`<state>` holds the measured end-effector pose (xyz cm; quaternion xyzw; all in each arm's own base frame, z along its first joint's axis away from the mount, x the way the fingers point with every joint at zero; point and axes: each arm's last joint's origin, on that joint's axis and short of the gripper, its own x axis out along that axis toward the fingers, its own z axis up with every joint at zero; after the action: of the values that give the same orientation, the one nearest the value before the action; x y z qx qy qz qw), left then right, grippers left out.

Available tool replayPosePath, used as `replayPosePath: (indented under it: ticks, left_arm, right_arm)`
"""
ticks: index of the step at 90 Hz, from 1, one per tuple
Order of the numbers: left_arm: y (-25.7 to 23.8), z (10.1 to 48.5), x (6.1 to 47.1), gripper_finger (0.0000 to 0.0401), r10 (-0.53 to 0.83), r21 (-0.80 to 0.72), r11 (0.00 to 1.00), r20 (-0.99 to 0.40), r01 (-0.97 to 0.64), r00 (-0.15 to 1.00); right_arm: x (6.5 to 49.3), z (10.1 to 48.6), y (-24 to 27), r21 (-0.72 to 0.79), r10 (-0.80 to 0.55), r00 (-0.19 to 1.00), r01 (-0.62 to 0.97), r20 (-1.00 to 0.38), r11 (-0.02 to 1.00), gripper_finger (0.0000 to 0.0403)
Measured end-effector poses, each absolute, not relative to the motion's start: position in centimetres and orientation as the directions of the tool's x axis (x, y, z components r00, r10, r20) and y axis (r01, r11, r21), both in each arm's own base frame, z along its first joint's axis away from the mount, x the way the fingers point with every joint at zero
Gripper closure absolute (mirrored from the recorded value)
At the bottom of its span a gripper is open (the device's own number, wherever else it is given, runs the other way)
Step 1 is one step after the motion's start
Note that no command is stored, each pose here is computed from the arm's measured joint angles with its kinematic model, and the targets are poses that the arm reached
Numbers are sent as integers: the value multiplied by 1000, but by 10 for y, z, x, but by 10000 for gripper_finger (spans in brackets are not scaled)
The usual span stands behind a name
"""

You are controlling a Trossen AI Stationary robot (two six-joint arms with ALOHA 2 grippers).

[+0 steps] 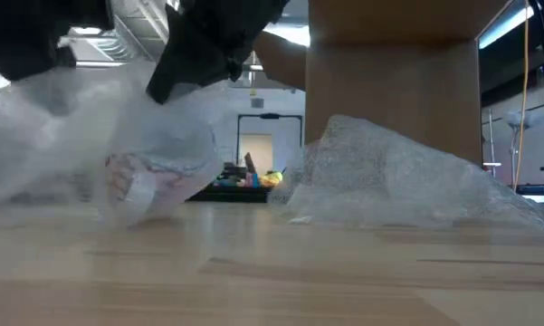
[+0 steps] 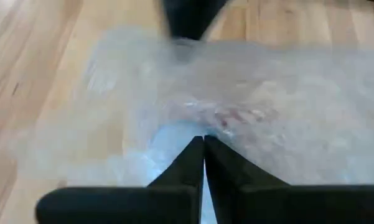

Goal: Wrap mug
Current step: Wrap the red patterned mug with the bubble wrap

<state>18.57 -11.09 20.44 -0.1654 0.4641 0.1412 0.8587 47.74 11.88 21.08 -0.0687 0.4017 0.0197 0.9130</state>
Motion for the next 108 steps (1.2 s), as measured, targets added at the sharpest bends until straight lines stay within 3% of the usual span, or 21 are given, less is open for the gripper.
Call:
replayPosePath:
  ticks: [11, 25, 60, 84, 108]
  left_arm:
    - [-104, 196, 184, 400, 204, -48, 909, -815, -414, 542]
    - [-94, 187, 194, 400, 237, -25, 921, -755, -389, 612]
    - [-61, 185, 204, 400, 445, 264, 891, -663, -369, 602]
    - [-36, 156, 201, 400, 304, 128, 934, -774, -333, 555]
    - [-39, 141, 201, 400, 195, -64, 938, -717, -342, 669]
  right_arm:
    - [475, 204, 117, -124, -61, 666, -48, -743, 991, 402]
    - [471, 190, 115, -118, -94, 640, 5, -763, 993, 402]
    - [469, 184, 114, -125, -125, 638, 46, -760, 991, 402]
    - [469, 184, 114, -123, -123, 643, 45, -756, 991, 402]
    - [473, 189, 118, -99, -86, 676, 18, -732, 995, 402]
